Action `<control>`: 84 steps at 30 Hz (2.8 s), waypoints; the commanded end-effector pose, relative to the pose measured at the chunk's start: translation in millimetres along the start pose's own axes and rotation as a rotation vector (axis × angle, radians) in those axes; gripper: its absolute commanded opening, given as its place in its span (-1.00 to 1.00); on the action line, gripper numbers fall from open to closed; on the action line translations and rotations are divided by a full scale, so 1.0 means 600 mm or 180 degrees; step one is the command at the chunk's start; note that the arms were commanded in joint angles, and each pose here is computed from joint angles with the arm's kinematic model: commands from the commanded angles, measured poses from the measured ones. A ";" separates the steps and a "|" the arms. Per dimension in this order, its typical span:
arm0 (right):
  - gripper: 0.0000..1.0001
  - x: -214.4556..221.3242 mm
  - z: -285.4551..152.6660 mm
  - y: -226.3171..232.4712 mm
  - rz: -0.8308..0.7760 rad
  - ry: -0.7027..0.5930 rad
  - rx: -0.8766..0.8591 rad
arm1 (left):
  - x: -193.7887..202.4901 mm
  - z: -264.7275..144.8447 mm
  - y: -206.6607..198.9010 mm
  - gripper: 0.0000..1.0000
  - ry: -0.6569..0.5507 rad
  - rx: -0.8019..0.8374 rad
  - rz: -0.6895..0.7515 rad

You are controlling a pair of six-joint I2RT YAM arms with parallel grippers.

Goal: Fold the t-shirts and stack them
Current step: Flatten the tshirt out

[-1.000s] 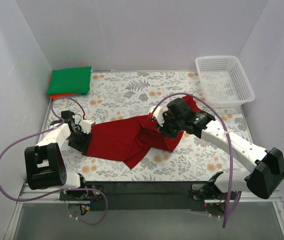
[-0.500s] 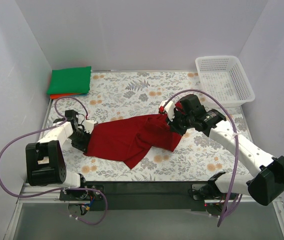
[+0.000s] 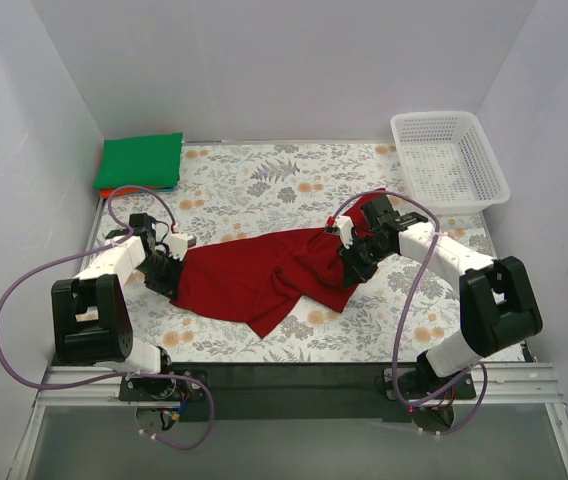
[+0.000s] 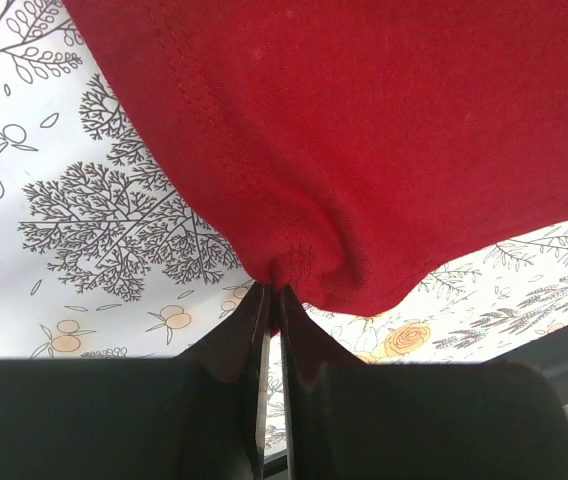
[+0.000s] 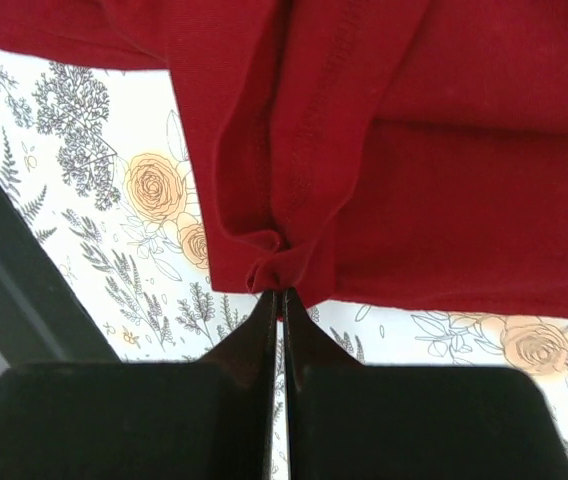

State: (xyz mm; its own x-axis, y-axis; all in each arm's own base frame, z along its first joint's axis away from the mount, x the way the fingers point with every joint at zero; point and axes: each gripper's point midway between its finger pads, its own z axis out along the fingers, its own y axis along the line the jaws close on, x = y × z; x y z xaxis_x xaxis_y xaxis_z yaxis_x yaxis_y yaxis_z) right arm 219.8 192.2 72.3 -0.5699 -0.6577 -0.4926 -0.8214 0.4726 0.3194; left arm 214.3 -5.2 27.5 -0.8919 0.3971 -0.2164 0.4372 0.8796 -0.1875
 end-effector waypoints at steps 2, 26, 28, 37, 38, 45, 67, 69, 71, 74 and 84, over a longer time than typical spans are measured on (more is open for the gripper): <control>-0.67 -0.020 0.006 0.002 0.0246 -0.0210 -0.0394 | -0.016 -0.003 -0.003 -1.00 -0.0096 0.0053 0.0015; 0.39 -0.007 0.006 -0.009 0.0504 -0.0234 -0.0666 | -0.018 0.006 -0.002 -1.00 -0.0073 0.0089 -0.0006; 0.39 -0.004 0.012 0.002 0.0456 -0.0194 -0.0711 | -0.017 0.008 -0.004 -1.00 -0.0061 0.0108 -0.0017; 0.32 0.012 0.034 -0.001 0.0277 0.0021 -0.0534 | -0.016 0.008 -0.003 -1.00 -0.0049 0.0103 -0.0034; 0.27 0.011 0.034 -0.002 0.0255 0.0030 -0.0510 | -0.016 0.008 -0.003 -1.00 -0.0051 0.0107 -0.0039; -0.80 0.030 0.037 -0.033 0.0042 0.0241 -0.0038 | -0.027 -0.003 -0.019 -1.00 -0.0121 0.0251 -0.0129; -0.97 -0.287 -0.664 0.014 -0.1278 -0.1918 0.3122 | -0.222 -0.637 -0.057 -1.00 -0.3374 -0.1272 -0.0400; -0.97 -0.304 -0.701 0.021 -0.1306 -0.2057 0.3281 | -0.229 -0.651 -0.059 -1.00 -0.3461 -0.1243 -0.0456; -0.97 -0.321 -0.736 0.031 -0.1339 -0.2200 0.3417 | -0.233 -0.680 -0.072 -1.00 -0.3615 -0.1238 -0.0417; -0.97 -0.327 -0.729 0.020 -0.1381 -0.2175 0.3436 | -0.244 -0.684 -0.078 -1.00 -0.3676 -0.1130 -0.0419; -0.97 -0.463 -0.733 -0.105 -0.1472 -0.2495 0.3863 | -0.447 -0.643 0.019 -1.00 -0.3741 -0.0395 -0.0502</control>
State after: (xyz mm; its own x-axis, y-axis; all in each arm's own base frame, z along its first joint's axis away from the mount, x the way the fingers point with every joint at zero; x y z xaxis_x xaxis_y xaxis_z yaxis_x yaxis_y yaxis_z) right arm 382.3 88.5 486.7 0.0712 -0.6168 -0.7839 -0.3527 0.7195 -0.5982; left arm 346.0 -0.5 450.7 -0.2645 -0.0745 -0.9615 0.2172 0.9668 -0.1347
